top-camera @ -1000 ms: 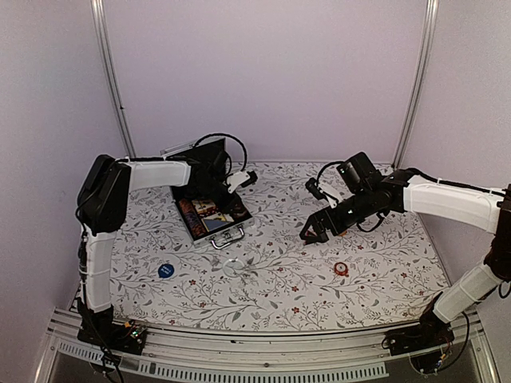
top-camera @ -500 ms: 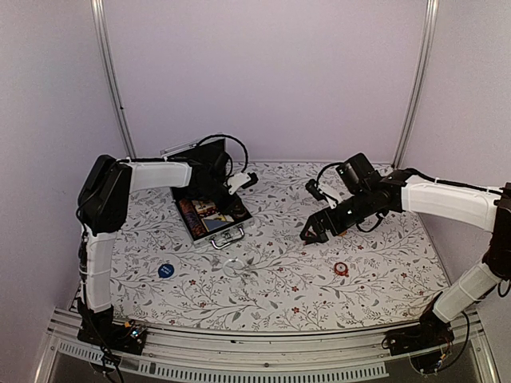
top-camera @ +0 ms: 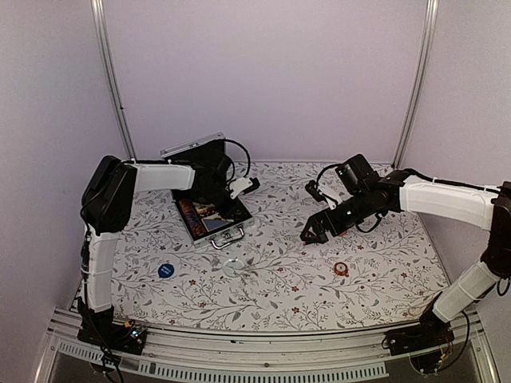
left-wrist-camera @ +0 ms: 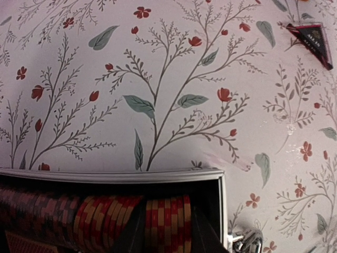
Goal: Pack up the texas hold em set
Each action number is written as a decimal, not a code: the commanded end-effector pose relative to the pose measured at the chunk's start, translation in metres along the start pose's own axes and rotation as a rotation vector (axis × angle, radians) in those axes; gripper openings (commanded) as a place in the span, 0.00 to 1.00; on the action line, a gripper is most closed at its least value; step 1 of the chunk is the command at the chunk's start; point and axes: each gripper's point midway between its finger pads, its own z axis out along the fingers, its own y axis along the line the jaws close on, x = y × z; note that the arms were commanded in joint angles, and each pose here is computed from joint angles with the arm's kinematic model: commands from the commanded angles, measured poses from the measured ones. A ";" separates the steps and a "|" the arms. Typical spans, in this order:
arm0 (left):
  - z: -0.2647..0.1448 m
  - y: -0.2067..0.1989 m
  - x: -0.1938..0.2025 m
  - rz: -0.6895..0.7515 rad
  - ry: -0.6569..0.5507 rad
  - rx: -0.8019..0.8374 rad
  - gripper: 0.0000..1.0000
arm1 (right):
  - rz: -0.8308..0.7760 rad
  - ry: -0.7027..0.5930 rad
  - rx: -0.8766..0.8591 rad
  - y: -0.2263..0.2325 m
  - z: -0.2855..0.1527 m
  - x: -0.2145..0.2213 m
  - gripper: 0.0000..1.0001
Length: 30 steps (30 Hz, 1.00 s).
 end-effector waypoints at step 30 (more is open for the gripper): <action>-0.036 0.009 -0.021 0.005 -0.046 -0.082 0.34 | 0.013 0.008 -0.024 -0.003 0.008 0.007 0.99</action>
